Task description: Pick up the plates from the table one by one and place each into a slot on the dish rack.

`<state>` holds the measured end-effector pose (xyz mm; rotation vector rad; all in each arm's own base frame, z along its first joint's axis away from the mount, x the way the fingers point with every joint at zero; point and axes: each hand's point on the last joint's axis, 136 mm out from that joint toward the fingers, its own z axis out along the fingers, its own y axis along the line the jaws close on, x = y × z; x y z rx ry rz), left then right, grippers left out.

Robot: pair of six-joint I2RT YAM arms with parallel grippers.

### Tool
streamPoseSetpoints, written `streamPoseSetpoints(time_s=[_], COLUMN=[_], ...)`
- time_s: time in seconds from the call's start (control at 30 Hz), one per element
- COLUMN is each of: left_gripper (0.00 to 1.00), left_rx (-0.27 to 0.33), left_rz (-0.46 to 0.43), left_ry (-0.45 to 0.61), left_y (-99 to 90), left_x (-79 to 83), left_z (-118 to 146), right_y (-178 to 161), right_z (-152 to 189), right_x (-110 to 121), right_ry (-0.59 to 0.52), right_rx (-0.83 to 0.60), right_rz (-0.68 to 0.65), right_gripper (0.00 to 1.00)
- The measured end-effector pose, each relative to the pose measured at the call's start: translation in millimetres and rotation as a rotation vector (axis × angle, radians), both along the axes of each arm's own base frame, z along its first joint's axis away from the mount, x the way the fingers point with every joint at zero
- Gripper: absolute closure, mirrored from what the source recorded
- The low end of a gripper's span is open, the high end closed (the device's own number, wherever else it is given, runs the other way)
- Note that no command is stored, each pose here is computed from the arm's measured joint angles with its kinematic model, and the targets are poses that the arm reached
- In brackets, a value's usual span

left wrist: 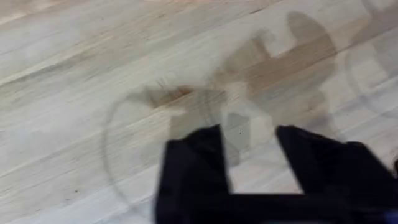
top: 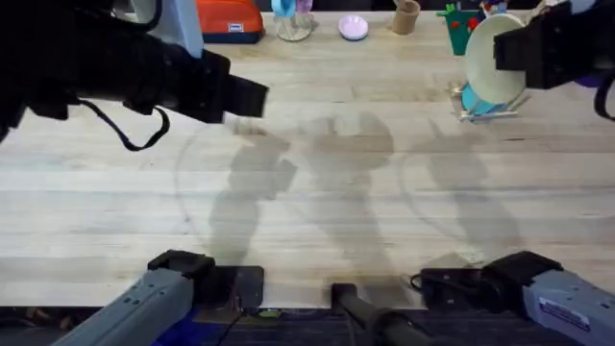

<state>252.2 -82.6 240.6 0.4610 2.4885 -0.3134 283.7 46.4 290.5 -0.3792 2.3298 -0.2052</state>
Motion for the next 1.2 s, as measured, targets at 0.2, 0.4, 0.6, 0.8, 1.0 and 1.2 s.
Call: streamPoseSetpoints(time_s=[0.2, 0.4, 0.6, 0.8, 1.0, 1.2], left_gripper=[0.009, 0.008, 0.008, 0.008, 0.007, 0.007], left_rx=[0.001, 0.001, 0.001, 0.001, 0.001, 0.001], left_rz=[0.001, 0.001, 0.001, 0.001, 0.001, 0.001], left_ry=[0.002, 0.002, 0.002, 0.002, 0.002, 0.002], left_y=[0.2, 0.2, 0.2, 0.2, 0.2, 0.2], left_x=[-0.4, -0.4, -0.4, -0.4, -0.4, -0.4], left_z=[0, 0, 0, 0, 0, 0], right_y=[-1, -1, -6, -31, -65, -105], right_z=[0, 0, 7, 24, 26, 24], right_x=[0, 0, -4, -16, -23, -30], right_ry=[-0.001, -0.001, -0.024, -0.083, -0.093, -0.081], right_rx=[-0.005, -0.004, 0.021, 0.093, 0.096, 0.048], right_rz=[-0.002, -0.002, -0.017, -0.088, -0.193, -0.300], right_gripper=[0.972, 0.972, 0.972, 0.972, 0.972, 0.972])
